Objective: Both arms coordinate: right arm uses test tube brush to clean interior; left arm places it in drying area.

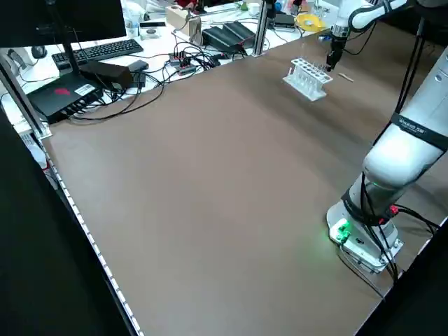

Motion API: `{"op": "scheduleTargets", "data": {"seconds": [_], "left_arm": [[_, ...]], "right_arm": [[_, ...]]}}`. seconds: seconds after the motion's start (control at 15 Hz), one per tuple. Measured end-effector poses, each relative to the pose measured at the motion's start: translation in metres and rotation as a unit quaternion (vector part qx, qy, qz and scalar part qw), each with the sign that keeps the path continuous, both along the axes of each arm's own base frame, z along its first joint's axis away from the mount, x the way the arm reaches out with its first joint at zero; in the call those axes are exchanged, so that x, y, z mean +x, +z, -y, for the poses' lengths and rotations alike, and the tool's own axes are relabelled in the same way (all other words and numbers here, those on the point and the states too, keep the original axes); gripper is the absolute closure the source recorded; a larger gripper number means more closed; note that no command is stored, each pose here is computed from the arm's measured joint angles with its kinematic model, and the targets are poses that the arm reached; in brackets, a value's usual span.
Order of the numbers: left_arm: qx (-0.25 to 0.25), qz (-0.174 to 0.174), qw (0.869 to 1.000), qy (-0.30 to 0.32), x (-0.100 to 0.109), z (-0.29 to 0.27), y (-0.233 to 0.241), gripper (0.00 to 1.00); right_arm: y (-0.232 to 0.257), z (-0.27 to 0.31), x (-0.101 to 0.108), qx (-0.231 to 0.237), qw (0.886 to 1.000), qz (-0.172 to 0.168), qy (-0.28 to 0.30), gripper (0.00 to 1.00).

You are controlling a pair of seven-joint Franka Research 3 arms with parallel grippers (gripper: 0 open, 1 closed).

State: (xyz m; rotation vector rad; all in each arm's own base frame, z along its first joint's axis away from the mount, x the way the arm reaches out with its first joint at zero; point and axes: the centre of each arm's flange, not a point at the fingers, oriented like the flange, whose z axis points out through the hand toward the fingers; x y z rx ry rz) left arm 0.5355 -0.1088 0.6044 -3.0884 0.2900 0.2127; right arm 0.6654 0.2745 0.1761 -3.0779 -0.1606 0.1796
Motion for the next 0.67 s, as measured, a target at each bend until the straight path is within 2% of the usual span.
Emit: {"op": "scheduleTargets", "data": {"seconds": [0.27,0.47,0.6,0.67], "left_arm": [[0.0,0.0,1.0,0.0,0.0,0.0,0.0001,0.0],[0.0,0.0,1.0,0.0,0.0,0.0001,0.0,0.0],[0.0,0.0,1.0,0.0,0.0,0.0001,0.0,0.0],[0.0,0.0,1.0,0.0,0.0,0.0,0.0,0.0]], "right_arm": [[0.0015,-0.0042,-0.001,0.003,1.0,-0.001,0.001,0.98],[0.0016,-0.0041,-0.001,0.005,1.0,0.0,0.015,0.98],[0.0019,-0.0036,-0.0009,0.009,0.999,0.001,0.051,0.98],[0.0023,-0.0036,-0.001,0.014,0.996,0.002,0.091,0.98]]}}
